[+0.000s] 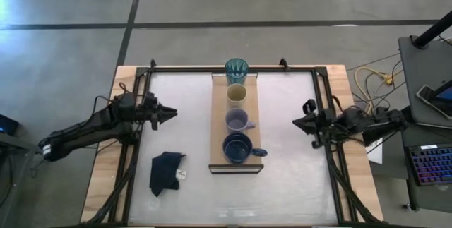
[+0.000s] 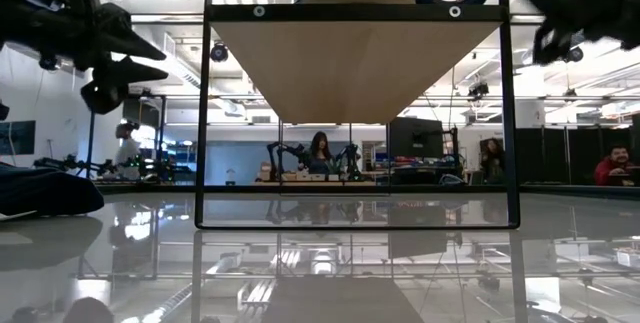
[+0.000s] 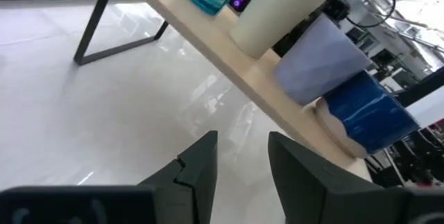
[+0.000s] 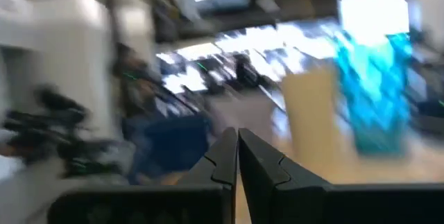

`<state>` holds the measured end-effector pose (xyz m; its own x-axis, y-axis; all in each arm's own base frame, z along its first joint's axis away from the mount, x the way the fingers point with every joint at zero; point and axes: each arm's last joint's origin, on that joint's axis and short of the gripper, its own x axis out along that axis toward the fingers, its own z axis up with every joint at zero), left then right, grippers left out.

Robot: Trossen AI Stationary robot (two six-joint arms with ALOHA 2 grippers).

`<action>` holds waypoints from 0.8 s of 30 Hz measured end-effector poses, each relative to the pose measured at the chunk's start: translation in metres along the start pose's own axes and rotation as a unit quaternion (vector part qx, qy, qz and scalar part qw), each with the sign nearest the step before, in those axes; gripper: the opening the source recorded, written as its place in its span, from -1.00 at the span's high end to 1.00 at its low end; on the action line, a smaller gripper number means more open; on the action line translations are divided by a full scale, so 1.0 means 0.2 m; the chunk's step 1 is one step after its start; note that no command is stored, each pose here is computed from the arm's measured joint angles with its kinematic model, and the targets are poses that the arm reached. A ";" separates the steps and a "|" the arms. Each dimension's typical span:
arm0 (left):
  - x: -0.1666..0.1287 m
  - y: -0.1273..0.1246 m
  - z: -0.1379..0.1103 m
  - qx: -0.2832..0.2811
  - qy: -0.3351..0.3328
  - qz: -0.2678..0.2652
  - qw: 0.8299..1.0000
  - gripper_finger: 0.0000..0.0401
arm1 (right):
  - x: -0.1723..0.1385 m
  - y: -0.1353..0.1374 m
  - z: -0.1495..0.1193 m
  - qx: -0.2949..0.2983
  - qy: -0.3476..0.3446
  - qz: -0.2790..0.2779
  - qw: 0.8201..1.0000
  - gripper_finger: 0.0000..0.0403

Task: Stack small to large cups/mugs on shelf
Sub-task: Return to Home Position

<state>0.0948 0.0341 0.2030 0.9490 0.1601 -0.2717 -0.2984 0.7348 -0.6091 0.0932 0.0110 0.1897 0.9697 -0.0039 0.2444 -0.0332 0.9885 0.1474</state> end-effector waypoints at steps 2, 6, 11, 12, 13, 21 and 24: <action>0.00 0.01 -0.01 -0.003 0.009 0.007 1.000 0.43 | 0.00 -0.02 -0.04 0.018 0.037 -0.069 0.997 0.96; -0.01 0.04 -0.05 -0.015 0.049 0.035 0.998 0.43 | -0.01 -0.05 -0.08 0.023 0.069 -0.169 0.983 0.96; 0.00 0.04 -0.06 -0.018 0.061 0.042 0.997 0.43 | 0.00 -0.05 -0.08 0.013 0.078 -0.178 0.981 0.96; 0.01 0.05 -0.06 -0.019 0.063 0.044 0.997 0.43 | 0.00 -0.05 -0.08 0.012 0.081 -0.178 0.981 0.96; 0.01 0.05 -0.06 -0.019 0.064 0.044 0.997 0.43 | 0.00 -0.05 -0.08 0.012 0.081 -0.178 0.981 0.96; 0.01 0.05 -0.06 -0.020 0.068 0.047 0.996 0.43 | 0.00 -0.05 -0.08 0.010 0.084 -0.178 0.980 0.96; 0.01 0.05 -0.06 -0.020 0.068 0.047 0.996 0.43 | 0.00 -0.05 -0.08 0.010 0.084 -0.178 0.980 0.96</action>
<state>0.0930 0.0332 0.1866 0.8947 0.1344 -0.4260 -0.3921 0.6931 -0.6048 0.0981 0.0028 0.1724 0.9466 -0.3222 0.0132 0.3121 0.9255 0.2147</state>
